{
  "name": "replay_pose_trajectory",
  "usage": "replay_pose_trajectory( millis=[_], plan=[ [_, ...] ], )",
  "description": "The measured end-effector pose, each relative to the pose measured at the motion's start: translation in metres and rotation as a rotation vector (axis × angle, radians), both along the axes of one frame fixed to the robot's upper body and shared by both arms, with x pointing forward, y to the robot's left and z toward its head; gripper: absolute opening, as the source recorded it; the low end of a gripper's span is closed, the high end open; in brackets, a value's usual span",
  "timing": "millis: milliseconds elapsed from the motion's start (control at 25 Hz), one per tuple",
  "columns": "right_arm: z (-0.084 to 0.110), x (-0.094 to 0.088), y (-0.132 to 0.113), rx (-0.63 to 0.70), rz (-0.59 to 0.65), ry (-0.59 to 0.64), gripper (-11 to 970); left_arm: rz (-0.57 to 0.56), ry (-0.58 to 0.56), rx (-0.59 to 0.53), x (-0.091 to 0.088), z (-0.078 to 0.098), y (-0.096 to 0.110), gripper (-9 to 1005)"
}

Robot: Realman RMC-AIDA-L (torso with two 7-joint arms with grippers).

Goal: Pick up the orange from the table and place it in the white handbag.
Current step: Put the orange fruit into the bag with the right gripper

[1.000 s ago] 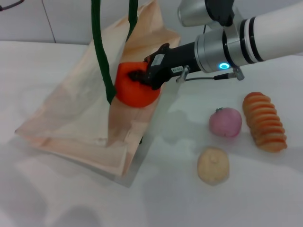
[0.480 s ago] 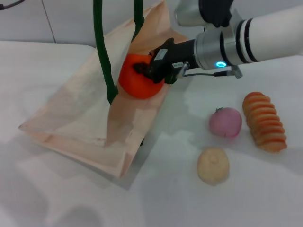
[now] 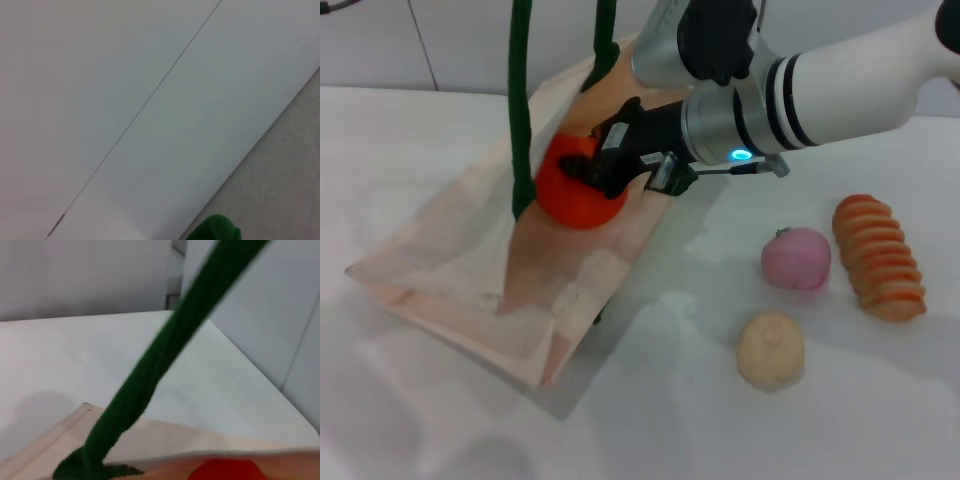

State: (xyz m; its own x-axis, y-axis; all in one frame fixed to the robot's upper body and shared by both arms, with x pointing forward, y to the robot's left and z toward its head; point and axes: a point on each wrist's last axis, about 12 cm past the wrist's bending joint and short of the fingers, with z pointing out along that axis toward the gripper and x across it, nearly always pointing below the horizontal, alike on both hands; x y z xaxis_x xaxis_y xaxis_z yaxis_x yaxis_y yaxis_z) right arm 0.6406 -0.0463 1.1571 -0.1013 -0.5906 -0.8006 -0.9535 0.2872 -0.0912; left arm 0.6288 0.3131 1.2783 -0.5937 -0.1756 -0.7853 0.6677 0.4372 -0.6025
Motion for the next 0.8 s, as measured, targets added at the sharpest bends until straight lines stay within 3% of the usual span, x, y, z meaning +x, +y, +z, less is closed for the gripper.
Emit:
replay_pose_trajectory(
  millis=[120, 320, 760, 800],
  plan=[
    [0.001, -0.002, 0.002, 0.003, 0.032, -0.02, 88, 0.003, 0.002, 0.0, -0.001, -0.001, 0.001, 120],
    [0.001, -0.002, 0.001, 0.008, 0.036, -0.024, 270, 0.006, 0.004, 0.0, -0.001, -0.002, 0.002, 134],
    [0.002, 0.004, -0.009, -0.047, -0.013, 0.002, 517, 0.039, -0.003, -0.024, -0.006, -0.006, 0.013, 208],
    [0.002, 0.005, -0.009, -0.055, -0.015, 0.001, 586, 0.041, -0.002, -0.024, -0.006, -0.006, 0.014, 215]
  ],
)
